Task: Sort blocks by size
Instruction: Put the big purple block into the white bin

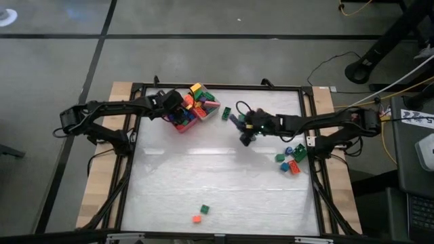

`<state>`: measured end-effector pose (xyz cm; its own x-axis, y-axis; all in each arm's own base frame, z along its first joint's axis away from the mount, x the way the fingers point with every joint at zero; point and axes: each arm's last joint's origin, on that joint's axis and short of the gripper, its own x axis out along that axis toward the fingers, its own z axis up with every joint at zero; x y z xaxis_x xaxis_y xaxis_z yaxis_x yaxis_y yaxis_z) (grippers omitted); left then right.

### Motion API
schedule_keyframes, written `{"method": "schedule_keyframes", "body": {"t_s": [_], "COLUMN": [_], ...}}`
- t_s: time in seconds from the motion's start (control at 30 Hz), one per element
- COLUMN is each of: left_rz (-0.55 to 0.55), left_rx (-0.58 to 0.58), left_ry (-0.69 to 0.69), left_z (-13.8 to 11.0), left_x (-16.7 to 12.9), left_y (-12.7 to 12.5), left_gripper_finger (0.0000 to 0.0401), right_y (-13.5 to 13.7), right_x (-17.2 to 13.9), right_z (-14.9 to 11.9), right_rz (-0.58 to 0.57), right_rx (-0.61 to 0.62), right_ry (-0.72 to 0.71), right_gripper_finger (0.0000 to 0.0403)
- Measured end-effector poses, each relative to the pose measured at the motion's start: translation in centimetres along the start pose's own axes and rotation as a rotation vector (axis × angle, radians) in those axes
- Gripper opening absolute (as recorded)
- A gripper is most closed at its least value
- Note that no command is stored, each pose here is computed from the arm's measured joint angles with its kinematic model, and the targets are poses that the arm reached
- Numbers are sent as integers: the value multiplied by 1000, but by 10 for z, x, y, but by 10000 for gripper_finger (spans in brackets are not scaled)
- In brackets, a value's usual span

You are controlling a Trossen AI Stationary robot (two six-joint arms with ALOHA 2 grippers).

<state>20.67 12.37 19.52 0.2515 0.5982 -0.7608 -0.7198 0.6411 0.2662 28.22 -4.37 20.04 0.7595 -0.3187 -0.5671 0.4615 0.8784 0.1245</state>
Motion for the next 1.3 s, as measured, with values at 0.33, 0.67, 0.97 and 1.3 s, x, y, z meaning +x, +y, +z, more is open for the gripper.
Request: {"method": "schedule_keyframes", "body": {"t_s": [0.33,0.67,0.97,1.3], "left_rz": [-30,-64,-84,-100], "left_rx": [1,3,33,50], "left_ry": [-41,-91,-97,-103], "left_z": [2,5,3,2], "left_x": [-4,-9,-12,-15], "left_y": [-10,-20,-27,-32], "left_gripper_finger": [237,237,237,237], "right_y": [-3,-14,-10,-8], "right_x": [57,138,157,155], "right_z": [26,56,73,82], "right_rz": [90,122,86,72], "right_rx": [-60,-51,-82,-85], "right_ry": [-320,-266,-135,-98], "right_gripper_finger": [111,114,115,178]}}
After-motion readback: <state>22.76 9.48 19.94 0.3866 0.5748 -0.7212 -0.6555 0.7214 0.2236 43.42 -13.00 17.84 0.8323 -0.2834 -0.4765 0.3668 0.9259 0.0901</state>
